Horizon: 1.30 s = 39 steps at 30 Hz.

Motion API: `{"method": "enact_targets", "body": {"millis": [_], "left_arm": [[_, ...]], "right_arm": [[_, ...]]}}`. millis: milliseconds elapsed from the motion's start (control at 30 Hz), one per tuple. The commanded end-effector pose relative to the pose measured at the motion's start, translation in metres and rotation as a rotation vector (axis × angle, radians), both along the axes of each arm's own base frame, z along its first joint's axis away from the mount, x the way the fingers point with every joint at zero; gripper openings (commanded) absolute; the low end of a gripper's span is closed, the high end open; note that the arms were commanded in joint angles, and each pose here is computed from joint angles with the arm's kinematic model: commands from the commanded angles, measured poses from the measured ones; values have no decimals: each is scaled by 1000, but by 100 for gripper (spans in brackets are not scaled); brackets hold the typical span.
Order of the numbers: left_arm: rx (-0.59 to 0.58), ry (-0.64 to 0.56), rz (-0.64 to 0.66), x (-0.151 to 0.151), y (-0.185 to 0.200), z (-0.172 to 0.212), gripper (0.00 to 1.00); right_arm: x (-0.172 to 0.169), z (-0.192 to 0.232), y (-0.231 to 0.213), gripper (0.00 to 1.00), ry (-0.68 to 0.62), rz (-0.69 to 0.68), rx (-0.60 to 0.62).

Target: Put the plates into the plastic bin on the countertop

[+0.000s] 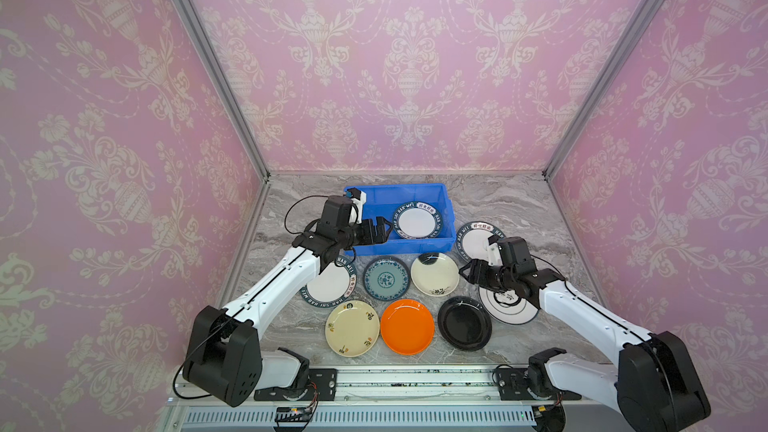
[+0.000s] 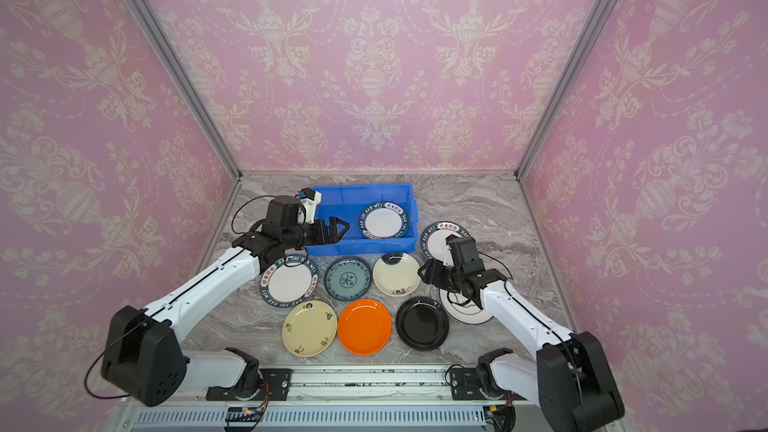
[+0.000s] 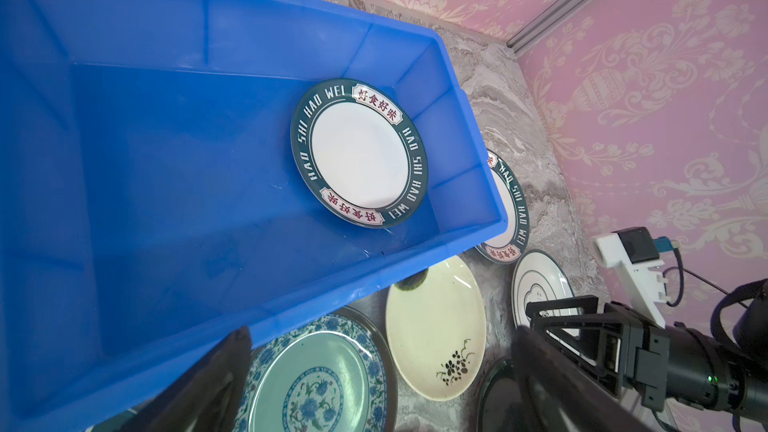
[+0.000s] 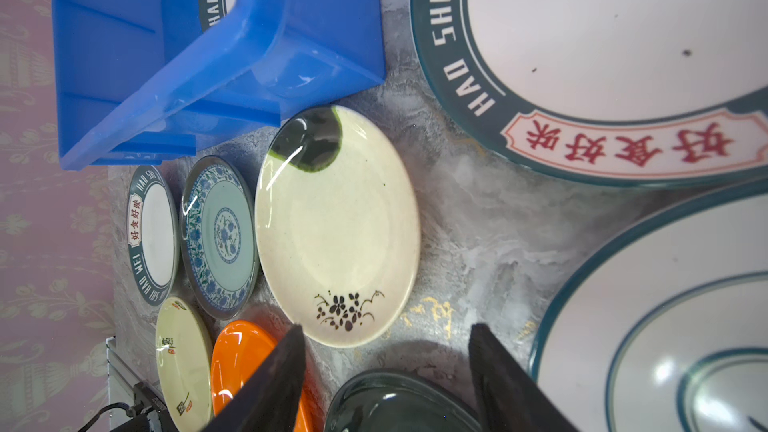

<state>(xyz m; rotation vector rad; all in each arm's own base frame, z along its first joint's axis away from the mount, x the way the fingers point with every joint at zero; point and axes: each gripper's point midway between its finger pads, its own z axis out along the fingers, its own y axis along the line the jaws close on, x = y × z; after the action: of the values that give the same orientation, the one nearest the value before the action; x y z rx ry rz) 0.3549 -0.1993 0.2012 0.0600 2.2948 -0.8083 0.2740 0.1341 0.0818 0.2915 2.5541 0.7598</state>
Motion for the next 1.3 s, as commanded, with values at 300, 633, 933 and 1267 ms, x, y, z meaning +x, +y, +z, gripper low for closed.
{"method": "enact_targets", "body": {"millis": [300,633,933,1267], "left_arm": [[2,-1,-35,0,-7,0,97],[-21,-19,-31,8,-11,3,97],[-4,-19,-25,11,-9,0,96],[-1,-10,-20,11,-8,-4,96]], "right_arm": [[12,-22,13,45,26,-28,78],[15,-39,18,41,71,-7,76],[17,-47,23,35,84,-8,107],[17,-56,25,33,101,-8,121]]}}
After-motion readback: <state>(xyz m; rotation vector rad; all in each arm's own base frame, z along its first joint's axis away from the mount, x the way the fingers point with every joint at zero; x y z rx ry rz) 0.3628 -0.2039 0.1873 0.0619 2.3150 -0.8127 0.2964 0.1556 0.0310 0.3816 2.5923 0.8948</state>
